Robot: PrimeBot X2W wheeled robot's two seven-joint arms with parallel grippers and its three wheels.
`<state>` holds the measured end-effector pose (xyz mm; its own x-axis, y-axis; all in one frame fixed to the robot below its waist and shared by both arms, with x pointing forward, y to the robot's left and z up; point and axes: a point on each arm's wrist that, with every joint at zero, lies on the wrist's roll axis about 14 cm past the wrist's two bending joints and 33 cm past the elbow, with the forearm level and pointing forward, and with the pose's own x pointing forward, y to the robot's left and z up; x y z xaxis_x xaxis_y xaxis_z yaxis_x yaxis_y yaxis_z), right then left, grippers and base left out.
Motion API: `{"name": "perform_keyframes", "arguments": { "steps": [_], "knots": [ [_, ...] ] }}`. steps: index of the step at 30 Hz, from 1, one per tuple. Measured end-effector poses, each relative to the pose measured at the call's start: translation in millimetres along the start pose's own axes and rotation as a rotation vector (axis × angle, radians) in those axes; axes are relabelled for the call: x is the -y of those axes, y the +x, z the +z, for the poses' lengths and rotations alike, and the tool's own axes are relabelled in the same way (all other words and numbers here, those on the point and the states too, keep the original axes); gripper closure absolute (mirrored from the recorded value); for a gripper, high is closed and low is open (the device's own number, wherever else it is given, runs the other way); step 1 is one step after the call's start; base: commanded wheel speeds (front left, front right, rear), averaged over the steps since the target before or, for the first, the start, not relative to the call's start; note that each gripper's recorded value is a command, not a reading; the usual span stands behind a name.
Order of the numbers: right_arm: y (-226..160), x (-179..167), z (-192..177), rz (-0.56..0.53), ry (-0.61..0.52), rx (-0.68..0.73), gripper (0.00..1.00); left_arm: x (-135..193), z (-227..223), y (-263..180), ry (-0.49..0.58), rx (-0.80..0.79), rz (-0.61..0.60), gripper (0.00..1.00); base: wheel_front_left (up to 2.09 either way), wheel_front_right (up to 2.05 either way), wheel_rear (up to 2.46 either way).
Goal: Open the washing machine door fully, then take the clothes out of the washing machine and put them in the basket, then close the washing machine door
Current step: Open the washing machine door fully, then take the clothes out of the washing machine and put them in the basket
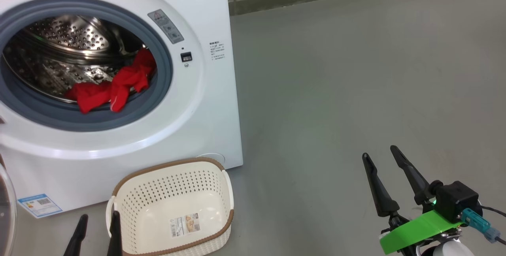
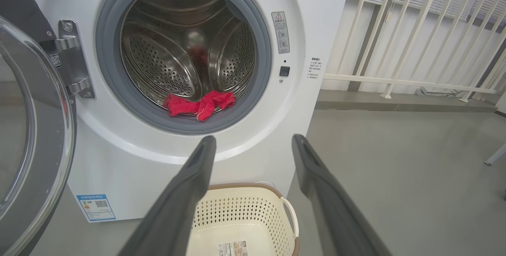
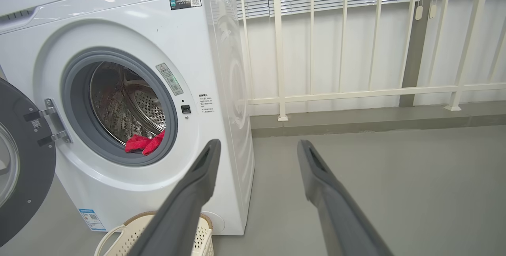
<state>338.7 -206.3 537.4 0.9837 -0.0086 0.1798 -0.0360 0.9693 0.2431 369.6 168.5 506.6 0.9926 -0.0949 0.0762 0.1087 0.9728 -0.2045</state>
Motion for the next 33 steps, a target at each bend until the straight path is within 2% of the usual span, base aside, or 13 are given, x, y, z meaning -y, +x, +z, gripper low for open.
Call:
{"name": "perform_keyframes", "arguments": {
  "steps": [10,33],
  "knots": [
    [-3.1,-0.8,-4.6,0.004,0.002,-0.014,0.00,-4.7,0.5,-8.8,-0.007,0.008,0.030,0.00,0.00,0.00,0.00],
    [-6.5,-3.1,-7.8,0.018,0.000,-0.026,0.00,-14.4,-5.1,-16.7,0.064,-0.015,0.054,0.00,0.11,-0.11,0.00]
  ]
}}
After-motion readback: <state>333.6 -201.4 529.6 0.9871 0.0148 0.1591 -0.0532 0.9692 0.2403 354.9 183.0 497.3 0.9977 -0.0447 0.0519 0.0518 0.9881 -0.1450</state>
